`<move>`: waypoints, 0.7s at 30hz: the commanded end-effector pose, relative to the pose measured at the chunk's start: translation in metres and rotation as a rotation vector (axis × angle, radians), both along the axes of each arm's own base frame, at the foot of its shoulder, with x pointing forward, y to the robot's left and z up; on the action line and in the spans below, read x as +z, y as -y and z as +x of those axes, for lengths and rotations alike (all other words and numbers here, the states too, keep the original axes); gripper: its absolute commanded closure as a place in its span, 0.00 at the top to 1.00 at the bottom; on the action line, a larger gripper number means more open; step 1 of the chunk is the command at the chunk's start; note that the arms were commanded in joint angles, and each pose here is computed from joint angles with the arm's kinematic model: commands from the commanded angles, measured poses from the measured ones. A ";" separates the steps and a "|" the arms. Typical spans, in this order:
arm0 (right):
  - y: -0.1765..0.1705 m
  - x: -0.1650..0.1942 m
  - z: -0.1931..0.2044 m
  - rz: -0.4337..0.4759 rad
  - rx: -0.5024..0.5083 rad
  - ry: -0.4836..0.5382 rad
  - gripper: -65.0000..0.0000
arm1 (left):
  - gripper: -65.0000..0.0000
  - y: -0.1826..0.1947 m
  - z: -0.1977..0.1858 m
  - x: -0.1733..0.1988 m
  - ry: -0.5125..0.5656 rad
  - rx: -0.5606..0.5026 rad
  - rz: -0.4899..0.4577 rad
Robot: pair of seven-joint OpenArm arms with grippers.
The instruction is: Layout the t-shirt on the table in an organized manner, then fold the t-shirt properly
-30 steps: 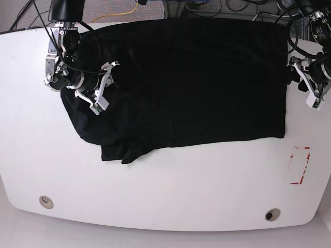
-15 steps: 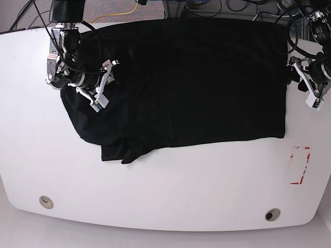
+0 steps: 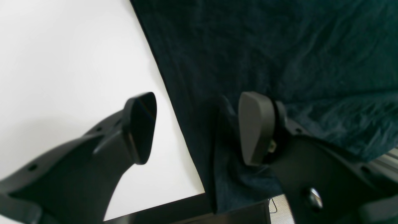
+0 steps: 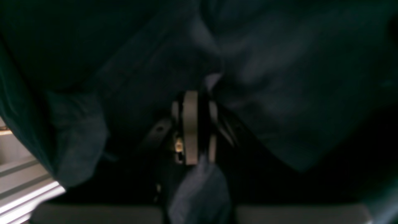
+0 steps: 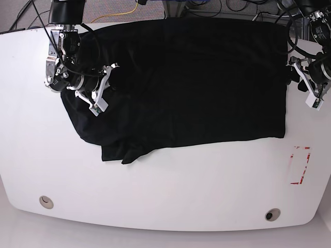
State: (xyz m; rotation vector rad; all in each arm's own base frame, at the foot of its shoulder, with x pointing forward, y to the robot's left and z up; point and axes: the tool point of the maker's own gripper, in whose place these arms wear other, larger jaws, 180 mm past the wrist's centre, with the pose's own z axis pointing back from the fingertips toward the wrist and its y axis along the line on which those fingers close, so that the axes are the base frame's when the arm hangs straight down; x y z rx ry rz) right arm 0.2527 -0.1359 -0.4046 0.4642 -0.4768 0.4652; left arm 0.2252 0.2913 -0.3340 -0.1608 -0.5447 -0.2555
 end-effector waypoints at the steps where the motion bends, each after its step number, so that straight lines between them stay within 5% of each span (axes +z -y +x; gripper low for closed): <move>1: 0.001 0.027 0.022 0.002 0.007 0.103 0.05 | 0.60 -0.004 0.006 0.011 0.036 -0.010 0.014; 17: 0.018 0.051 0.049 -0.009 -0.043 0.182 0.05 | 0.60 -0.003 0.006 0.011 0.035 -0.012 0.014; 21: 0.019 0.048 0.045 -0.025 -0.034 0.160 0.11 | 0.60 -0.003 0.006 0.011 0.035 -0.012 0.014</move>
